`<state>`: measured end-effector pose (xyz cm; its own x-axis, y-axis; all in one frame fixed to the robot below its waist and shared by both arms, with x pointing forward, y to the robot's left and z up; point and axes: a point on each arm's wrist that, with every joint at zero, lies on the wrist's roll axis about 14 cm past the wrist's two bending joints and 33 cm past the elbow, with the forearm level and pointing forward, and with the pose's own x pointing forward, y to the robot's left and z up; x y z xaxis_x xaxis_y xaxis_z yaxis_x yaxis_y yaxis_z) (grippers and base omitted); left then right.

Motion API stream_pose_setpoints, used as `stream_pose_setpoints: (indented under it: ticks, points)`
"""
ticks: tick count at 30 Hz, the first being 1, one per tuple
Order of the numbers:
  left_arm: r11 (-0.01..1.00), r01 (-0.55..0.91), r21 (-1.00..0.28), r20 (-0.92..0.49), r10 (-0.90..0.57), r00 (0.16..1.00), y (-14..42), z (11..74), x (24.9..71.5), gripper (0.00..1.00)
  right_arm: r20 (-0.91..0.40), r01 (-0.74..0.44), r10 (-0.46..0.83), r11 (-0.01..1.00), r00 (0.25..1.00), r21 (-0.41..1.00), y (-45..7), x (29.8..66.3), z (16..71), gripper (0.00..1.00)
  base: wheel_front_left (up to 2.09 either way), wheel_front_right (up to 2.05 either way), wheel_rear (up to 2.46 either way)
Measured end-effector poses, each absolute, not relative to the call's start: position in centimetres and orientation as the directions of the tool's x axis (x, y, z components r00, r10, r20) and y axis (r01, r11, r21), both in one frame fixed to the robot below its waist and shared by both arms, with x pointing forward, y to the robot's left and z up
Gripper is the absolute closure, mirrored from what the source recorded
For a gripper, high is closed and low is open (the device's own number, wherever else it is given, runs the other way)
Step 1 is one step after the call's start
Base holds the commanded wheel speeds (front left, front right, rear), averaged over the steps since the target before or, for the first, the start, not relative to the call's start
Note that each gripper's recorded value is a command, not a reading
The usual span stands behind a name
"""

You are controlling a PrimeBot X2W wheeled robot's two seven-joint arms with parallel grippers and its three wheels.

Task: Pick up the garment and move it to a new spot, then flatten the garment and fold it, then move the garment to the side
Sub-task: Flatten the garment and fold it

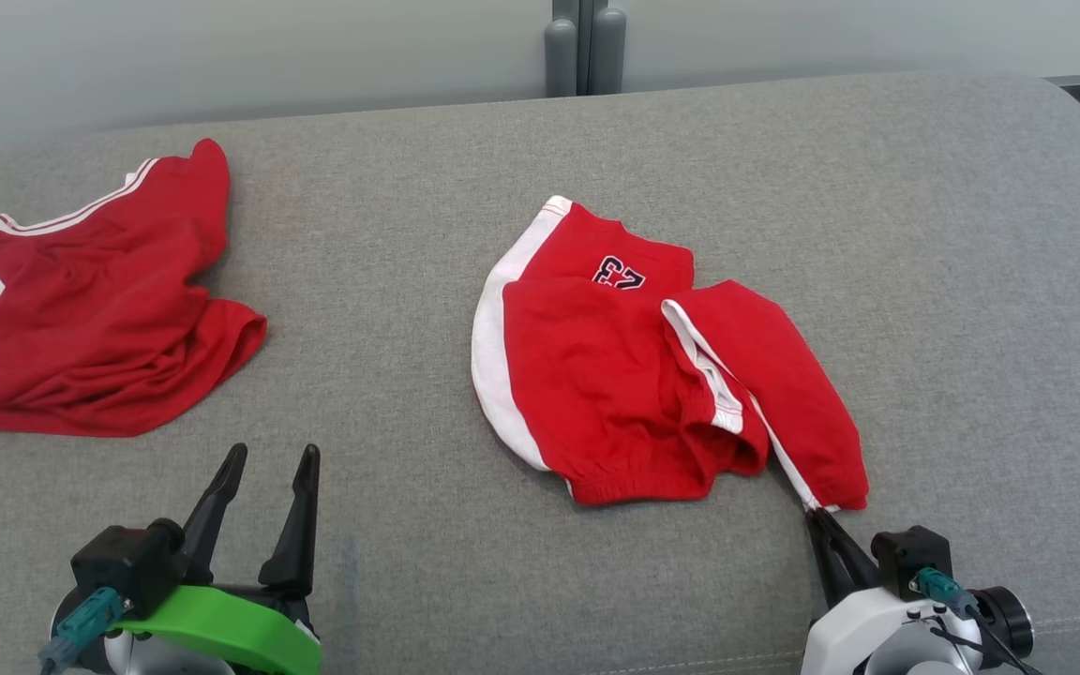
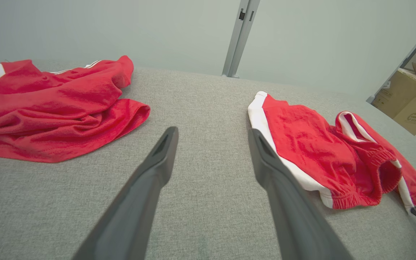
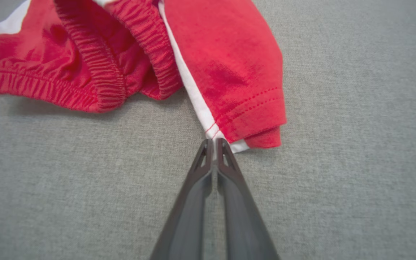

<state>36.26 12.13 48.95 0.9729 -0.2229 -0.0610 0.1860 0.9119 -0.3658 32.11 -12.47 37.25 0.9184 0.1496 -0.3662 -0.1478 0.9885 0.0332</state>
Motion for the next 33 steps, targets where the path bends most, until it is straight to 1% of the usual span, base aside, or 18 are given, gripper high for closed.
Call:
stream_pose_setpoints:
  ticks: [1, 2, 8, 10, 11, 12, 15, 18, 20, 25, 26, 28, 29, 30, 31, 33]
  points:
    - [0.912, 0.186, -0.366, -0.059, -0.222, 0.973, 12.14, 49.00, 36.26, 0.00, -0.367, -0.149, 0.152, 0.988, 0.918, 0.035, -12.45, 32.08, 37.24, 0.98, 0.00, 0.00, 0.00]
    - [0.912, 0.187, -0.365, -0.060, -0.223, 0.973, 12.13, 49.02, 36.26, 0.00, -0.367, -0.149, 0.152, 0.988, 0.918, 0.035, -12.46, 32.04, 37.23, 1.00, 0.00, 0.00, 0.00]
    - [0.908, 0.192, -0.371, -0.067, -0.233, 0.970, 11.73, 48.88, 36.03, 0.00, -0.369, -0.135, 0.139, 0.990, 0.919, 0.037, -12.98, 31.82, 37.19, 1.00, 0.00, 0.00, 0.00]
    - [0.906, 0.195, -0.375, -0.066, -0.236, 0.970, 11.55, 48.96, 36.04, 0.00, -0.372, -0.129, 0.133, 0.991, 0.919, 0.035, -13.20, 31.74, 37.12, 0.69, 0.00, 0.00, 0.00]
    - [0.906, 0.197, -0.376, -0.065, -0.237, 0.969, 11.50, 49.00, 36.05, 0.00, -0.372, -0.127, 0.131, 0.991, 0.919, 0.034, -13.25, 31.73, 37.13, 0.69, 0.00, 0.00, 0.00]
    - [0.905, 0.198, -0.376, -0.064, -0.238, 0.969, 11.47, 49.02, 36.06, 0.00, -0.371, -0.126, 0.129, 0.991, 0.919, 0.034, -13.28, 31.73, 37.15, 0.55, 0.00, 0.00, 0.00]
    - [0.905, 0.200, -0.377, -0.061, -0.240, 0.969, 11.38, 49.13, 36.07, 0.00, -0.372, -0.122, 0.125, 0.992, 0.920, 0.033, -13.41, 31.71, 37.14, 0.53, 0.00, 0.00, 0.00]
    - [0.905, 0.202, -0.374, -0.057, -0.240, 0.969, 11.36, 49.23, 36.06, 0.00, -0.374, -0.121, 0.124, 0.992, 0.919, 0.033, -13.45, 31.65, 37.07, 0.56, 0.00, 0.00, 0.00]
    - [0.906, 0.202, -0.372, -0.055, -0.239, 0.969, 11.40, 49.30, 36.04, 0.00, -0.377, -0.121, 0.125, 0.992, 0.918, 0.033, -13.43, 31.62, 36.99, 0.64, 0.00, 0.00, 0.00]
    - [0.911, 0.197, -0.362, -0.057, -0.233, 0.971, 11.67, 49.36, 36.00, 0.00, -0.375, -0.123, 0.126, 0.992, 0.918, 0.033, -13.37, 31.79, 37.03, 0.63, 0.00, 0.00, 0.00]
    - [0.912, 0.197, -0.359, -0.055, -0.231, 0.971, 11.74, 49.42, 36.01, 0.00, -0.375, -0.124, 0.127, 0.992, 0.918, 0.033, -13.36, 31.86, 37.05, 0.65, 0.00, 0.00, 0.00]
    - [0.913, 0.194, -0.358, -0.052, -0.227, 0.972, 11.86, 49.52, 36.01, 0.00, -0.370, -0.126, 0.129, 0.991, 0.920, 0.032, -13.30, 32.10, 37.16, 0.67, 0.00, 0.00, 0.00]
    - [0.913, 0.194, -0.359, -0.052, -0.227, 0.972, 11.87, 49.55, 36.01, 0.00, -0.367, -0.127, 0.129, 0.991, 0.921, 0.031, -13.30, 32.30, 37.26, 0.69, 0.00, 0.00, 0.00]
    - [0.913, 0.193, -0.359, -0.055, -0.227, 0.972, 11.90, 49.52, 36.01, 0.00, -0.364, -0.128, 0.130, 0.991, 0.922, 0.031, -13.27, 32.49, 37.35, 0.74, 0.00, 0.00, 0.00]
    - [0.913, 0.191, -0.360, -0.055, -0.225, 0.973, 11.93, 49.50, 36.02, 0.00, -0.363, -0.129, 0.131, 0.991, 0.923, 0.031, -13.25, 32.58, 37.38, 0.84, 0.00, 0.00, 0.00]
    - [0.914, 0.188, -0.359, -0.057, -0.223, 0.973, 12.03, 49.49, 36.04, 0.00, -0.364, -0.130, 0.132, 0.991, 0.922, 0.032, -13.22, 32.58, 37.33, 0.99, 0.00, 0.00, 0.00]
